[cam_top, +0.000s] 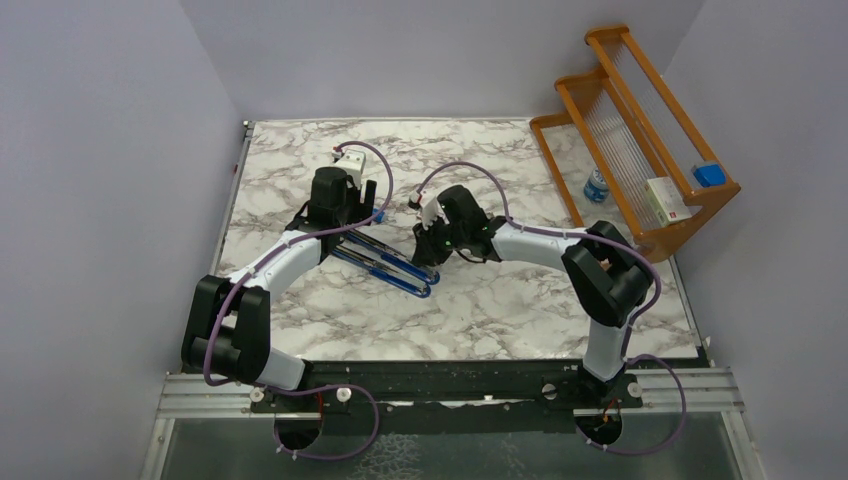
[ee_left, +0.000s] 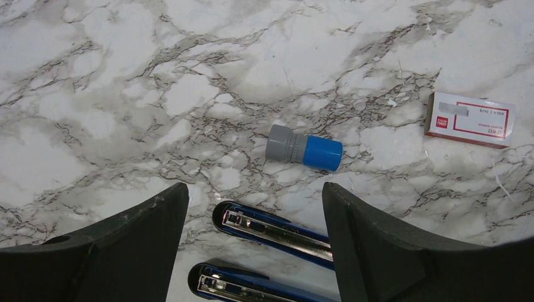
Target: Load the staples into the stapler
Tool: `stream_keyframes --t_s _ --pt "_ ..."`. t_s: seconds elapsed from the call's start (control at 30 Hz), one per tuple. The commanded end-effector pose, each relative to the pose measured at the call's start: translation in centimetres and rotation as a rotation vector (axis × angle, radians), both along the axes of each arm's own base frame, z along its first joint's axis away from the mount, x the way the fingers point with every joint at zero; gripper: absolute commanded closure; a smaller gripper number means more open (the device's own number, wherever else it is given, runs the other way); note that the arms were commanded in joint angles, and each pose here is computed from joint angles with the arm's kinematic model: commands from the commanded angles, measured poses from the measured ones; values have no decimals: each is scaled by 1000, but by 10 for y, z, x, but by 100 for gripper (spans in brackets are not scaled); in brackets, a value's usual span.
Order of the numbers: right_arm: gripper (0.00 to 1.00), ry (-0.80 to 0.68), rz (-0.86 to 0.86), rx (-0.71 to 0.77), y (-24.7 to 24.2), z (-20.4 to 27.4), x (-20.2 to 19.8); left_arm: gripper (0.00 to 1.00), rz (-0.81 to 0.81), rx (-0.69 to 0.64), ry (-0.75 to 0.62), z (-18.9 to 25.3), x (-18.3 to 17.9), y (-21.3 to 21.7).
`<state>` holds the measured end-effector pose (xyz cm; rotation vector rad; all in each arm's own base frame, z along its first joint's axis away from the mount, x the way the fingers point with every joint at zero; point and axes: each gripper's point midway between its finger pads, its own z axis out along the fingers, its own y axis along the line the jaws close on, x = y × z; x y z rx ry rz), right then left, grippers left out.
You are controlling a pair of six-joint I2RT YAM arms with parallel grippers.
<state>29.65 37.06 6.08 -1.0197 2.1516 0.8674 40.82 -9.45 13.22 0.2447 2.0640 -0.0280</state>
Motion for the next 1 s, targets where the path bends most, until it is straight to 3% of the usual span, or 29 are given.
stream_keyframes --t_s 0.0,0.97 --pt "83 -53 27 13 8 18 0 19 -5 -26 -46 14 1 -1" --pt "83 -64 23 -19 8 15 -1 19 -5 -26 -45 14 1 0"
